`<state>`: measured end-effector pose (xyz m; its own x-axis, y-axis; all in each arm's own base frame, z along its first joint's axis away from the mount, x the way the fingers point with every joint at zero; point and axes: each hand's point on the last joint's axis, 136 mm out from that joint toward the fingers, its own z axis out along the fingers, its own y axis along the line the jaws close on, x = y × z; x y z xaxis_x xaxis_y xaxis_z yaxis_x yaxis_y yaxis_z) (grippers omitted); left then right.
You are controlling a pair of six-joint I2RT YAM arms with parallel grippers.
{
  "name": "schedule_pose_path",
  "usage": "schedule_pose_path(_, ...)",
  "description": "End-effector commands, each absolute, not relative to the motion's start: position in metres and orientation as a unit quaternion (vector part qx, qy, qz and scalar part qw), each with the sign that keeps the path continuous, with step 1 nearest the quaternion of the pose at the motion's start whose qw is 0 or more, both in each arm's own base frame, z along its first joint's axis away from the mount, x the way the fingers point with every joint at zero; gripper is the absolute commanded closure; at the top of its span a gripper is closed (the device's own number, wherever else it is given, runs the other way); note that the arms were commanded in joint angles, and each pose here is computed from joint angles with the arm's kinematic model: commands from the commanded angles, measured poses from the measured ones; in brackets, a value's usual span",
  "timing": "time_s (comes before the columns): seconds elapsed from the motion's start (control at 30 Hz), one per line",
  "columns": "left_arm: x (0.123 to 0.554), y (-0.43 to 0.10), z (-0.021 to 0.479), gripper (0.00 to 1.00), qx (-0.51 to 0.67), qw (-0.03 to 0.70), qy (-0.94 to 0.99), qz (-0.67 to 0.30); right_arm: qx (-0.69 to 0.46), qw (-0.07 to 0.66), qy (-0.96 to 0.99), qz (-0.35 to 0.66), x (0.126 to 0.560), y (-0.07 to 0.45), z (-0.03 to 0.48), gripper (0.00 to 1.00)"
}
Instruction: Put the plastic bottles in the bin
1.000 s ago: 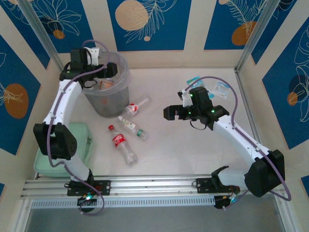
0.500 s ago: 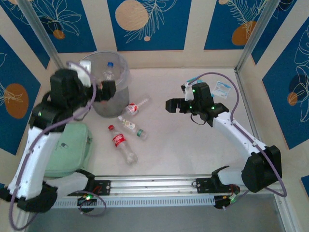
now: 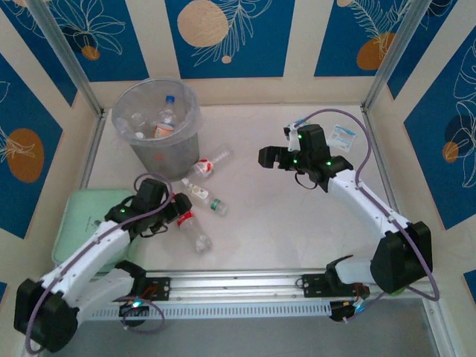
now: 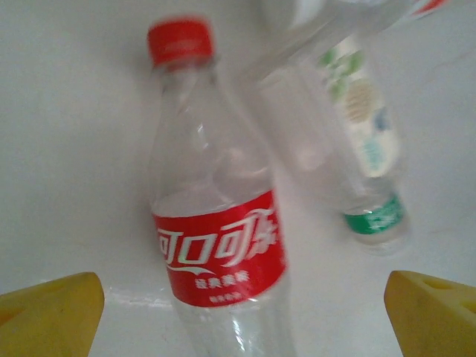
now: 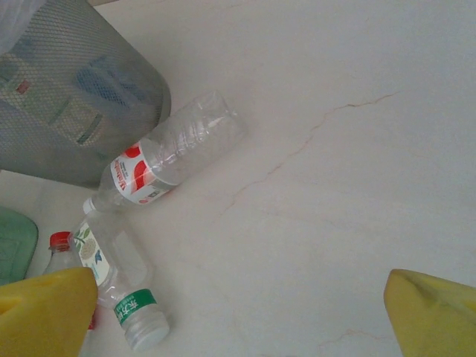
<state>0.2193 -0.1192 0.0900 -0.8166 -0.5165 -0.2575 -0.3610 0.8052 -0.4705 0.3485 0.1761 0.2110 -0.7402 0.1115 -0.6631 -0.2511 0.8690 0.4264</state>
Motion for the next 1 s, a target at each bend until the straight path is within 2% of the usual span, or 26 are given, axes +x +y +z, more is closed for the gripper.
schedule_pose_path(0.0, 0.236, -0.138, 0.087, 0.04, -0.261, 0.184, 0.915, -0.244, -0.012, 0.357, 0.904, 0.234, 0.339, 0.158, 0.208, 0.01)
schedule_pose_path(0.27, 0.243, -0.133, 0.041, 0.16, -0.273, 0.160, 0.929, -0.192, 0.008, 0.359, 0.904, 0.233, 0.338, 0.142, 0.209, 0.01)
schedule_pose_path(0.4, 0.246, -0.129, 0.040, 0.28, -0.273, 0.164, 0.932, -0.173, 0.005, 0.361, 0.902, 0.235, 0.339, 0.142, 0.211, 0.01)
schedule_pose_path(0.57, 0.252, -0.110, 0.052, 0.45, -0.273, 0.205, 0.930, -0.135, 0.009, 0.351, 0.905, 0.241, 0.337, 0.144, 0.202, 0.01)
schedule_pose_path(0.73, 0.252, -0.103, 0.071, 0.49, -0.259, 0.221, 0.933, -0.118, 0.009, 0.343, 0.906, 0.247, 0.338, 0.147, 0.196, 0.01)
schedule_pose_path(0.8, 0.246, -0.089, 0.086, 0.50, -0.257, 0.227, 0.936, -0.082, 0.008, 0.342, 0.906, 0.248, 0.338, 0.148, 0.197, 0.01)
schedule_pose_path(0.97, 0.236, -0.049, 0.142, 0.58, -0.258, 0.306, 0.916, -0.025, 0.006, 0.347, 0.907, 0.238, 0.338, 0.143, 0.198, 0.01)
